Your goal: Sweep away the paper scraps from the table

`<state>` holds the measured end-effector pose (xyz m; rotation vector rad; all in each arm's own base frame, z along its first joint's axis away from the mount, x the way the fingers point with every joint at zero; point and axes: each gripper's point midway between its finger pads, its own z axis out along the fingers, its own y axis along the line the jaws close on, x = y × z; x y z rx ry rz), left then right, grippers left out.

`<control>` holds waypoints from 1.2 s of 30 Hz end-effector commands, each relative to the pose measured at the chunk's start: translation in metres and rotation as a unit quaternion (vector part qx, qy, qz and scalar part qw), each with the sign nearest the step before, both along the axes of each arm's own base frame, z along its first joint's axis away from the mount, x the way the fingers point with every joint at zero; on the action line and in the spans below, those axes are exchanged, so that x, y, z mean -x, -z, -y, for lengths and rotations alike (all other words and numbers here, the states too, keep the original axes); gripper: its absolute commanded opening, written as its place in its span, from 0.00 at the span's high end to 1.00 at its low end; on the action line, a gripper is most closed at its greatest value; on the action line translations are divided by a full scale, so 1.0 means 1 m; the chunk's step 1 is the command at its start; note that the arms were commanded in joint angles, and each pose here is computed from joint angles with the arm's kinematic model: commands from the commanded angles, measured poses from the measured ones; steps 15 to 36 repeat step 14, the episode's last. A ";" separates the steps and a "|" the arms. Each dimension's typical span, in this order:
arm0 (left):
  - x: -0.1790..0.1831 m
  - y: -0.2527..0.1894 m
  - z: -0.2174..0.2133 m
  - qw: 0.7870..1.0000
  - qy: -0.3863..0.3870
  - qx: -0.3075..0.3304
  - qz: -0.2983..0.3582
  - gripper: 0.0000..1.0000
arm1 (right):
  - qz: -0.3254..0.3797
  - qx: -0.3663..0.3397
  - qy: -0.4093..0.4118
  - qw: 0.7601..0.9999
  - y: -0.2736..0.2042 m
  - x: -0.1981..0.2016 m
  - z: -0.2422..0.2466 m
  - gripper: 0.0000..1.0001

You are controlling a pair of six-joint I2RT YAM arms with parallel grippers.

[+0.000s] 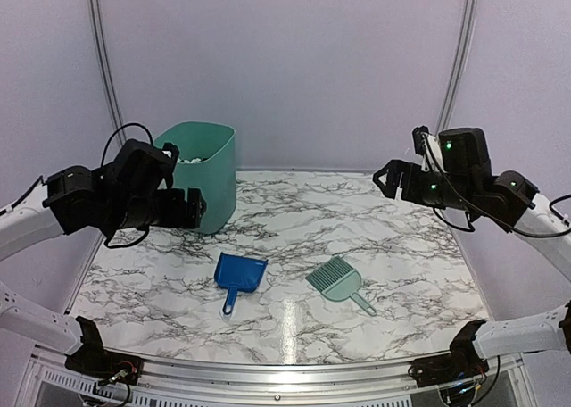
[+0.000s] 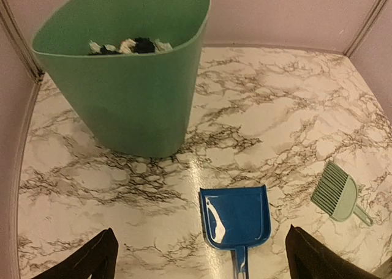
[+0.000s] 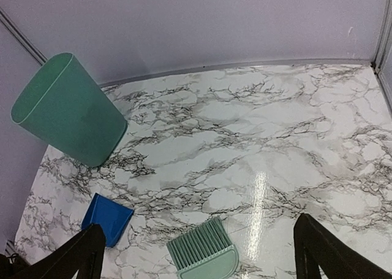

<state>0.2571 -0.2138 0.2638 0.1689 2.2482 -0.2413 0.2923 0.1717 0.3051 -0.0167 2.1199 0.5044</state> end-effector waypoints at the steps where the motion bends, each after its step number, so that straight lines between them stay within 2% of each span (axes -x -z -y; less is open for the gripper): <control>1: -0.004 -0.030 -0.050 0.993 -0.055 -0.061 0.087 0.01 | 0.076 -0.004 0.017 0.997 -0.041 -0.001 0.014 0.02; 9: 0.012 -0.036 -0.082 0.989 -0.084 -0.027 0.121 0.01 | 0.128 -0.038 -0.003 0.991 -0.058 0.012 0.014 0.01; 14: 0.017 -0.040 -0.093 0.986 -0.097 -0.013 0.132 0.01 | 0.138 -0.039 -0.004 0.990 -0.061 0.011 0.014 0.01; 36: 0.017 -0.040 -0.093 0.986 -0.097 -0.013 0.132 0.01 | 0.138 -0.039 -0.004 0.990 -0.061 0.011 0.014 0.01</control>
